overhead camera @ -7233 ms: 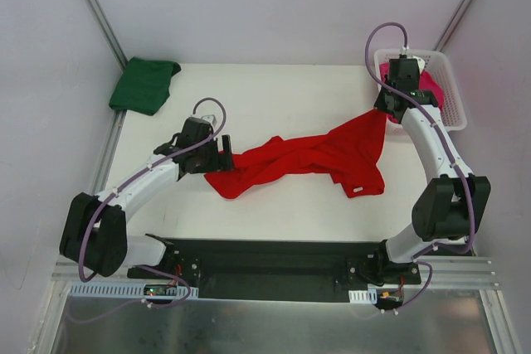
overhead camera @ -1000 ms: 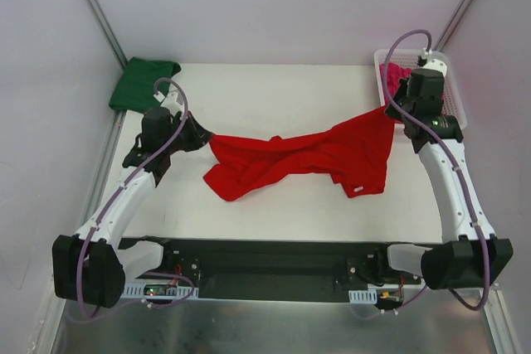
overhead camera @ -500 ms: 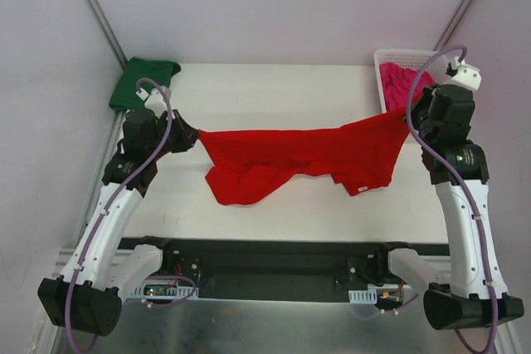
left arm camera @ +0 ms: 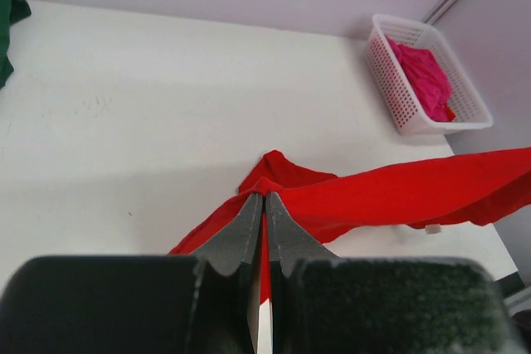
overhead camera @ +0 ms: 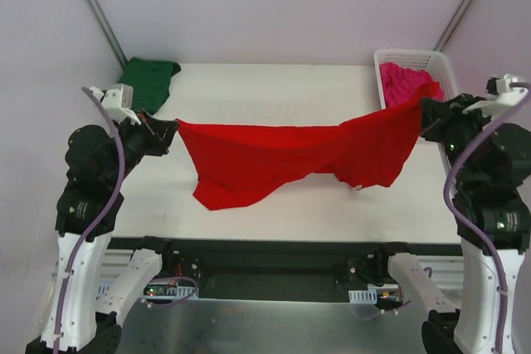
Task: Fold and stack the t-shirts
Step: Flatten out the tshirt
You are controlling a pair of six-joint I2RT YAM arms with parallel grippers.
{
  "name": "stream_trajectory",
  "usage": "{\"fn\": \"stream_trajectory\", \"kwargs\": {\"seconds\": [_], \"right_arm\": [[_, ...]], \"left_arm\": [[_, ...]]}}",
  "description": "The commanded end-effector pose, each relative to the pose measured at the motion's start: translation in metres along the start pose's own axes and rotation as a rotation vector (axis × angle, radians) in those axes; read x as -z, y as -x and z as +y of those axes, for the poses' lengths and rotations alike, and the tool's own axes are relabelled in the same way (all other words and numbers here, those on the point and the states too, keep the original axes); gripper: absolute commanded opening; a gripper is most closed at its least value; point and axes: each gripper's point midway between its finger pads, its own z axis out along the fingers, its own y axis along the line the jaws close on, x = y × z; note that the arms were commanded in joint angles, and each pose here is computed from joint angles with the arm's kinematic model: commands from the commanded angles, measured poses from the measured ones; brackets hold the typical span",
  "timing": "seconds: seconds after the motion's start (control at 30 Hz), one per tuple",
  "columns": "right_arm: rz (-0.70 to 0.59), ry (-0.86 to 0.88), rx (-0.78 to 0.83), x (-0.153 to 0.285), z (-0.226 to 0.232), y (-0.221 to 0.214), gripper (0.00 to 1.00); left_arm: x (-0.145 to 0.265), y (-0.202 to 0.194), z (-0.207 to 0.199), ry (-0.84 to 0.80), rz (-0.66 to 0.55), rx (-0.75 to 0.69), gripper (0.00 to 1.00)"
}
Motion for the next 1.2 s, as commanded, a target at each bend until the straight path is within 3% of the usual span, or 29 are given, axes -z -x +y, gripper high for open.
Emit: {"fn": "stream_trajectory", "kwargs": {"seconds": [0.0, 0.33, 0.77, 0.9, 1.17], "right_arm": [[-0.159, 0.215, 0.006, 0.046, 0.042, 0.055, 0.02], [-0.32, 0.449, -0.005, 0.139, 0.084, 0.104, 0.02], [-0.549, 0.505, 0.06, 0.255, 0.09, 0.15, 0.02], [-0.555, 0.51, 0.059, 0.257, 0.092, 0.152, 0.02], [-0.391, 0.455, 0.031, 0.163, 0.086, 0.122, 0.02]], "left_arm": [[0.039, 0.024, -0.024, -0.067, -0.074, -0.06, 0.0], [0.115, 0.058, -0.067, -0.178, -0.206, -0.155, 0.0], [0.216, 0.096, -0.105, -0.239, -0.424, -0.25, 0.0], [0.22, 0.096, -0.104, -0.231, -0.437, -0.253, 0.0], [0.147, 0.078, -0.071, -0.144, -0.297, -0.222, 0.0]]}}
